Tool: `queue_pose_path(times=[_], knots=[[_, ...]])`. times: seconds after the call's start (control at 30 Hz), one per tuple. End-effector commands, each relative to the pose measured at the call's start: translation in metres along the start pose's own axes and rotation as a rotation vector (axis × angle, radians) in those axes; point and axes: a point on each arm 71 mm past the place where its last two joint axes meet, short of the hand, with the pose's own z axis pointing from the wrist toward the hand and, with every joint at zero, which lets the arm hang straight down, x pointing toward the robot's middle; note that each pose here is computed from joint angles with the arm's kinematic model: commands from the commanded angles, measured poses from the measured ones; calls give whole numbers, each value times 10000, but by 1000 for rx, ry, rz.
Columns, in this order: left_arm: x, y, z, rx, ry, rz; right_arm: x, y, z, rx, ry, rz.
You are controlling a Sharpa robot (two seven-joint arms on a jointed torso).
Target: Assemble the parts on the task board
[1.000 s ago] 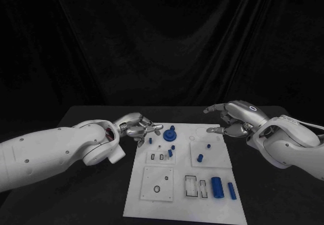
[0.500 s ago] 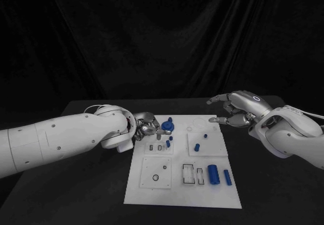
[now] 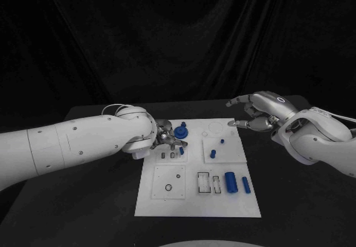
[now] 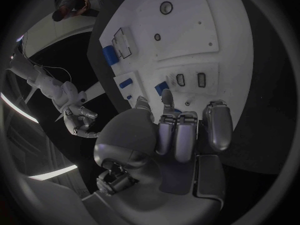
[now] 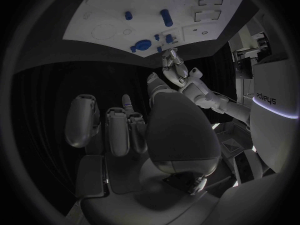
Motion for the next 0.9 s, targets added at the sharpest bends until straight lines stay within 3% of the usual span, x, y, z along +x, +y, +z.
queue_pose_path(times=[0.03,0.43,0.9], knots=[[3,-1,15,-57,29,38,12,-16,-1,23,2,0],[-2,-98,90,-63,40,57,33,-22,11,26,5,-1],[-20,-153,167,-61,53,71,84,-32,3,28,14,2]])
